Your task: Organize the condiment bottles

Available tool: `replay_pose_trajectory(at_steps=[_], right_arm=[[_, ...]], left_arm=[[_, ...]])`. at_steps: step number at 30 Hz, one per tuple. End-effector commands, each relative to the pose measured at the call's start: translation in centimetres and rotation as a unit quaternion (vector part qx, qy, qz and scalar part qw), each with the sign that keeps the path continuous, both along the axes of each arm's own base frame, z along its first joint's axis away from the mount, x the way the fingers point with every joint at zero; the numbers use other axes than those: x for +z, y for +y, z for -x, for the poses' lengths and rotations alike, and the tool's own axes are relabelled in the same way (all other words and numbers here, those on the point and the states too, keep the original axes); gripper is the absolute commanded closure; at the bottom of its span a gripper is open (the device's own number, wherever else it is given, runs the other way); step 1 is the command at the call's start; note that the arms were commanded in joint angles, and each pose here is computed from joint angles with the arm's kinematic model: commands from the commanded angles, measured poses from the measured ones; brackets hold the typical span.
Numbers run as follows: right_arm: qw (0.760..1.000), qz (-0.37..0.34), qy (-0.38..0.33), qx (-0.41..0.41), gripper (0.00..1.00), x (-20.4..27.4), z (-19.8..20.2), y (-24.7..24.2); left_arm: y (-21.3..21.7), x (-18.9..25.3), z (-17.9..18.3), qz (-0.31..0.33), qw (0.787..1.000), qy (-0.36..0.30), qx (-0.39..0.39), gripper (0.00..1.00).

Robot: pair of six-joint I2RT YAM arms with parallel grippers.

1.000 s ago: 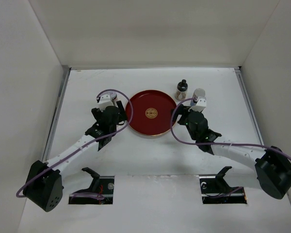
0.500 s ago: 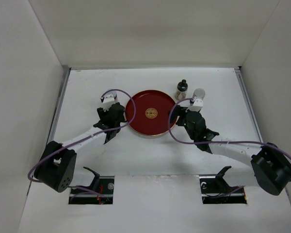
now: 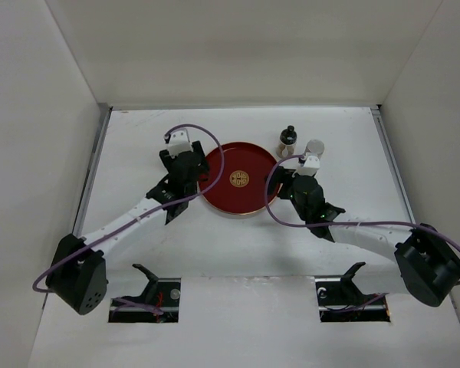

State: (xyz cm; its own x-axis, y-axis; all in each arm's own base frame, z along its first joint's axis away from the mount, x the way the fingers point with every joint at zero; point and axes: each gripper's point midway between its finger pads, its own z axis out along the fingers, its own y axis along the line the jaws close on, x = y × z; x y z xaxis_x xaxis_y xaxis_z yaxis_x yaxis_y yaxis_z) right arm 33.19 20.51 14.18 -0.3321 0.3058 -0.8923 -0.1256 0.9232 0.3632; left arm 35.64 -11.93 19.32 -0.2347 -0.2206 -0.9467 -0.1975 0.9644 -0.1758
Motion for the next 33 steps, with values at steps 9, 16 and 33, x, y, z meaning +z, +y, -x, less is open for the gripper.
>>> replay_pose_trajectory(at_steps=[9,16,33], right_arm=[[0.997,-0.055,-0.055,-0.019,0.11,4.4,-0.5,-0.7],[0.997,-0.058,-0.054,-0.020,0.10,4.4,-0.6,-0.8],[0.997,-0.063,-0.047,-0.024,0.09,4.0,-0.8,-1.0]], left_arm=[[-10.5,2.5,-8.6,0.060,0.993,-0.038,-0.098,0.70],[-12.6,-1.7,-10.4,0.043,0.993,-0.002,-0.107,0.67],[-0.5,0.3,-7.4,0.035,0.998,-0.027,0.037,0.10]])
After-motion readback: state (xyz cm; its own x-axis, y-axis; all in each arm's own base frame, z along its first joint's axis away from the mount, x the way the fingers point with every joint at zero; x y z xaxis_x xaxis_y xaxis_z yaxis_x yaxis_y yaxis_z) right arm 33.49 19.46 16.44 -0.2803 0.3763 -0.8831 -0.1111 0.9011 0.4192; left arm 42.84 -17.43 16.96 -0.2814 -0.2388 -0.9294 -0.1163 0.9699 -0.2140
